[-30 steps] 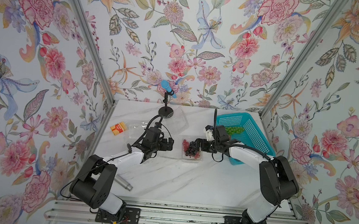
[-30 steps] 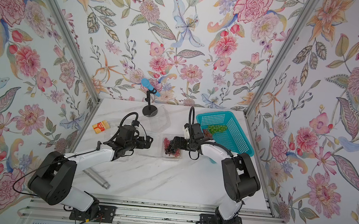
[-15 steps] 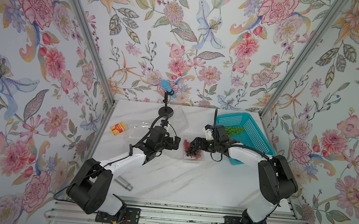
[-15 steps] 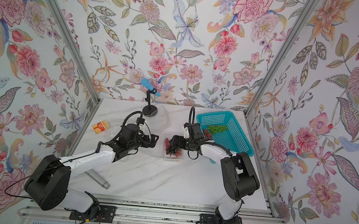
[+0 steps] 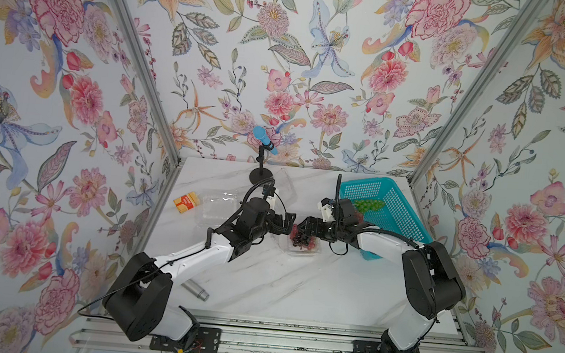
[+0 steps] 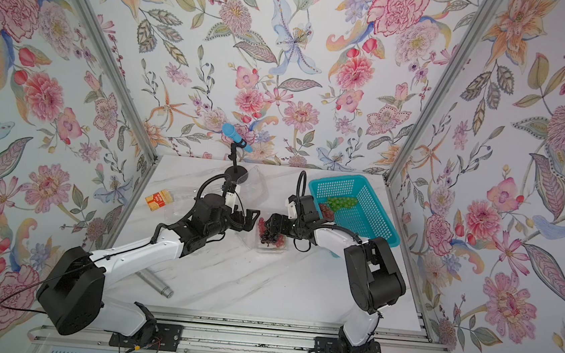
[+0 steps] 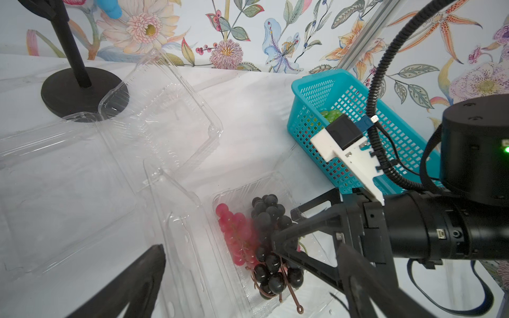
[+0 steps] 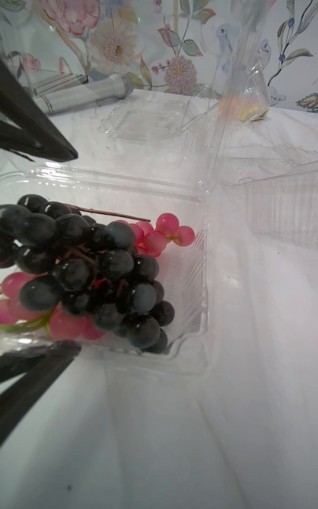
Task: Pack grapes into containers
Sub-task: Close the packing box at the center of the board.
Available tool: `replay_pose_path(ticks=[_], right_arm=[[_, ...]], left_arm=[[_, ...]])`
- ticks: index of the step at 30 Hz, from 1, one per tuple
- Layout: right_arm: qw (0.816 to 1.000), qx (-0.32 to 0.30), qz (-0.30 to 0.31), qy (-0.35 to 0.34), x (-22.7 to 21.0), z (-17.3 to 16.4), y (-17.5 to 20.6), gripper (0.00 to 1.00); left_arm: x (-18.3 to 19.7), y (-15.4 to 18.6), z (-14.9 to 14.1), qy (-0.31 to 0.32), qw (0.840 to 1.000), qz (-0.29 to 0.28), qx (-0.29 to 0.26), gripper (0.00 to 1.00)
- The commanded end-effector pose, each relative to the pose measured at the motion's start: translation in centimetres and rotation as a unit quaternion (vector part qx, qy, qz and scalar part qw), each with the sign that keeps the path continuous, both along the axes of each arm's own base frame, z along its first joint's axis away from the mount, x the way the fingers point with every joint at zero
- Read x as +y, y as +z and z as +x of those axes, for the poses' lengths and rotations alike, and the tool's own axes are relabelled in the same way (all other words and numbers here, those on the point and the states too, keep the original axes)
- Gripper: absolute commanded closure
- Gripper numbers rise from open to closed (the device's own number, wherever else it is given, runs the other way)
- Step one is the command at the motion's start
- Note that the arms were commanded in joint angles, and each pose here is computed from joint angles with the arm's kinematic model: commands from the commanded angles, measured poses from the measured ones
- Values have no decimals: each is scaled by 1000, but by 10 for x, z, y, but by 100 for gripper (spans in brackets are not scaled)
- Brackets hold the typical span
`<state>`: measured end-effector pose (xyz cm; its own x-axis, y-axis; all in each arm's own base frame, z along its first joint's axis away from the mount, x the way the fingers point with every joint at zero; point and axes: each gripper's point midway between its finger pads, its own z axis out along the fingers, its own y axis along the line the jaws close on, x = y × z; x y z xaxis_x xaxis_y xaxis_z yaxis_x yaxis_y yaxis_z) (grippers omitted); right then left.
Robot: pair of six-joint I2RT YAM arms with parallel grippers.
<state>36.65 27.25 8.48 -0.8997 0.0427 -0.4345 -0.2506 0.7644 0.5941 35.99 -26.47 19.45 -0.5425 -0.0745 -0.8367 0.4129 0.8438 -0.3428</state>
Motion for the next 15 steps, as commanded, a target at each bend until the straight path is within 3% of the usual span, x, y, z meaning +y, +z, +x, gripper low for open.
replay_pose_path(ticks=[1,10,15], right_arm=[[999,8,28,17,22,-7,0,0],[997,26,72,26,45,-12,0,0],[997,25,68,13,31,-10,0,0]], left_arm=[[-4,13,-4,-11,1000,-2,-17,0],[-8,10,-13,-26,999,-2,-31,0],[-12,10,-18,-30,999,-10,-33,0]])
